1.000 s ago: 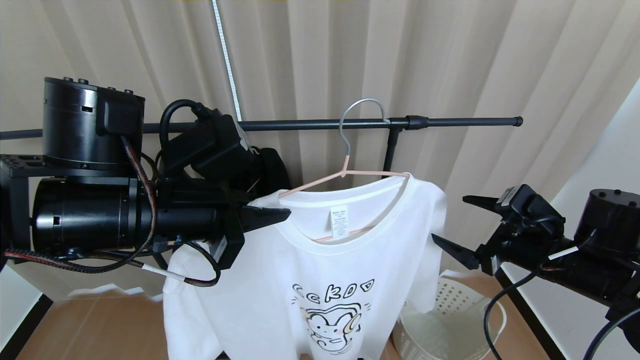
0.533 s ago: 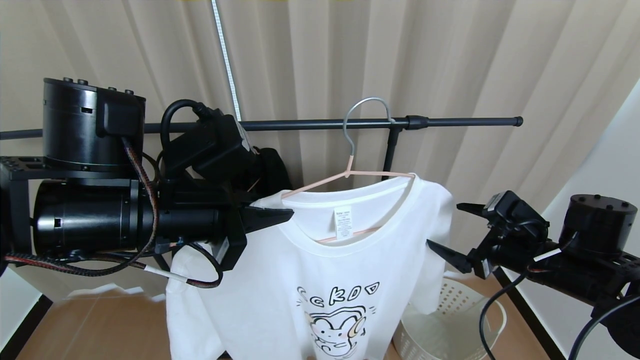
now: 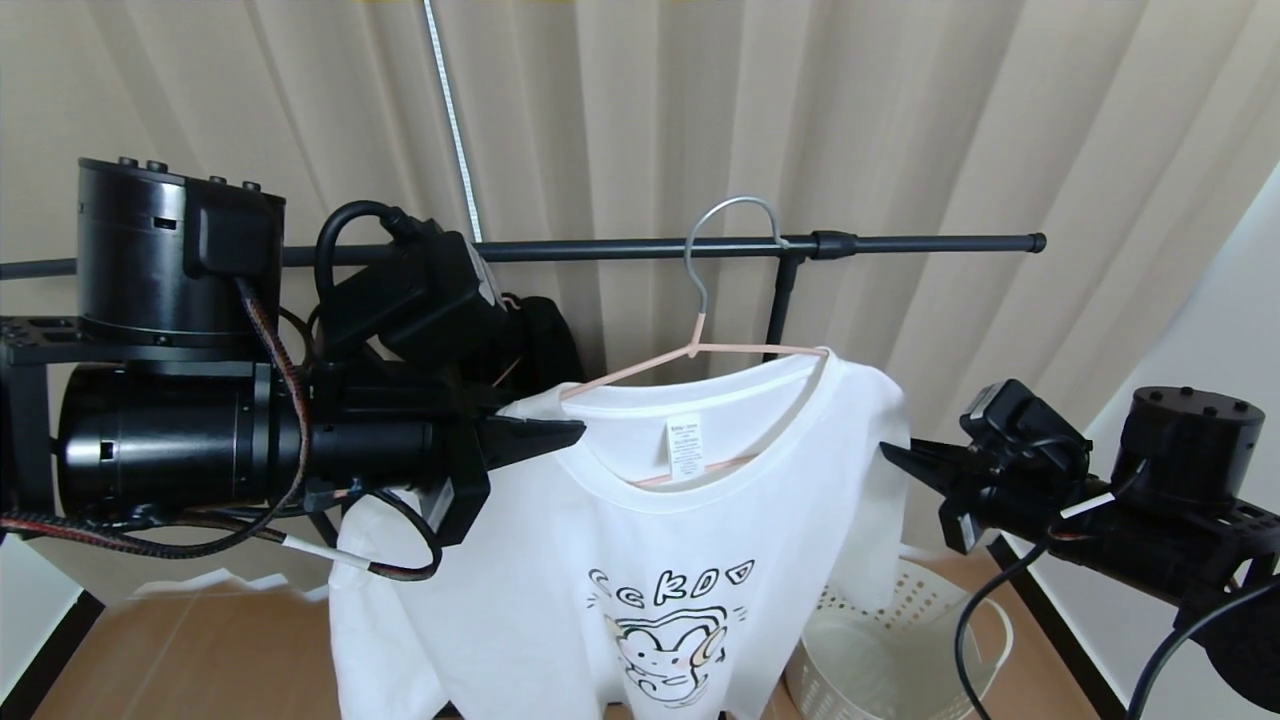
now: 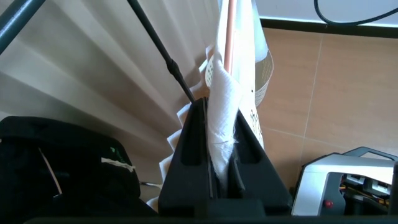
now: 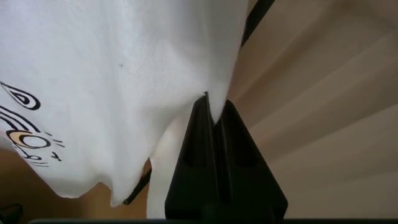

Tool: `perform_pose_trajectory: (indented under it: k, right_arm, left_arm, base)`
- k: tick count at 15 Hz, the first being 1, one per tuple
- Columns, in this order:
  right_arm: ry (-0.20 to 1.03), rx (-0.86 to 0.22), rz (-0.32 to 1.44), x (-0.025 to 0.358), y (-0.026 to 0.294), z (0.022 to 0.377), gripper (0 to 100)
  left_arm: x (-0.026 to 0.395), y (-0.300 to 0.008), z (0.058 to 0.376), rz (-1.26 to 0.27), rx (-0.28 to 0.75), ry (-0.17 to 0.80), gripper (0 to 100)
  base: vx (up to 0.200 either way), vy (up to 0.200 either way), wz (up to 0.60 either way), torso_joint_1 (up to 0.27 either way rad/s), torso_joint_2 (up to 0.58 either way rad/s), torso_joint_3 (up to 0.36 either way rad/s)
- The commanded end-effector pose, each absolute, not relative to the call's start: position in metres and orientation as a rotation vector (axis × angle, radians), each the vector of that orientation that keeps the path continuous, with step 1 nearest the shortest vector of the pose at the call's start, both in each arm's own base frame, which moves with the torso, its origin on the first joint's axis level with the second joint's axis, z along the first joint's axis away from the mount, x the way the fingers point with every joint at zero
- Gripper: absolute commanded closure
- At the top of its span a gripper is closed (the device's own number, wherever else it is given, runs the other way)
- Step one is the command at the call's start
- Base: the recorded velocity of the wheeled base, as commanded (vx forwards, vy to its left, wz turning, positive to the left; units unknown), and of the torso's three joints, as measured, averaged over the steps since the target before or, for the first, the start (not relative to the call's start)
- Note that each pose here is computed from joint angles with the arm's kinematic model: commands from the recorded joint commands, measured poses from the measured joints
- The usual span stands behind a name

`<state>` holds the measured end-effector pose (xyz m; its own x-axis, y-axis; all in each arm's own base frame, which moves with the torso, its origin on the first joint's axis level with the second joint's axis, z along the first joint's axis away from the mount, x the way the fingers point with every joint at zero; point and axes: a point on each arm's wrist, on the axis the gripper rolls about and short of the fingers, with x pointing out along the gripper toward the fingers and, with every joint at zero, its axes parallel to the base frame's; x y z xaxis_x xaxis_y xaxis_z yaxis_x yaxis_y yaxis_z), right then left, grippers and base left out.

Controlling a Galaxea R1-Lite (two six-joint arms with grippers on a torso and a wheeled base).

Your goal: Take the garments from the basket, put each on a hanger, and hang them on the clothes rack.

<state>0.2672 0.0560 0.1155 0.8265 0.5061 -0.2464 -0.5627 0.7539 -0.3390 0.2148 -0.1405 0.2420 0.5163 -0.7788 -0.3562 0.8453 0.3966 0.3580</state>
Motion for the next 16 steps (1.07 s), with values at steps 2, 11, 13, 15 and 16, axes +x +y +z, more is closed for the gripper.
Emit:
perform_pose_trajectory:
  k: [2,11,13,15,16]
  right_arm:
    - [0.14,-0.412,0.556,0.272,0.048,0.117,100]
    - [0.143,-0.409,0.548,0.272,0.045,0.117,100]
    - [0.135,-0.408,0.553,0.268,0.045,0.119,100]
    - [0.12,-0.41,0.553,0.265,0.046,0.123,0]
    - [0.105,-0.412,0.551,0.264,0.045,0.127,0]
  left_arm:
    - [0.214,-0.139,0.241,-1.03,0.537,0.141,100]
    - [0.208,-0.135,0.237,-1.03,0.535,0.157,100]
    - [0.208,-0.134,0.235,-1.028,0.532,0.166,100]
    - [0.208,-0.133,0.234,-1.022,0.517,0.181,100]
    - [0.209,-0.132,0.232,-0.992,0.514,0.199,100]
  base:
    - [0.0,0.0,0.0,0.0,0.0,0.0]
    - [0.0,0.0,0.0,0.0,0.0,0.0]
    - [0.0,0.0,0.0,0.0,0.0,0.0]
    - [0.0,0.0,0.0,0.0,0.0,0.0]
    - [0.0,0.0,0.0,0.0,0.0,0.0]
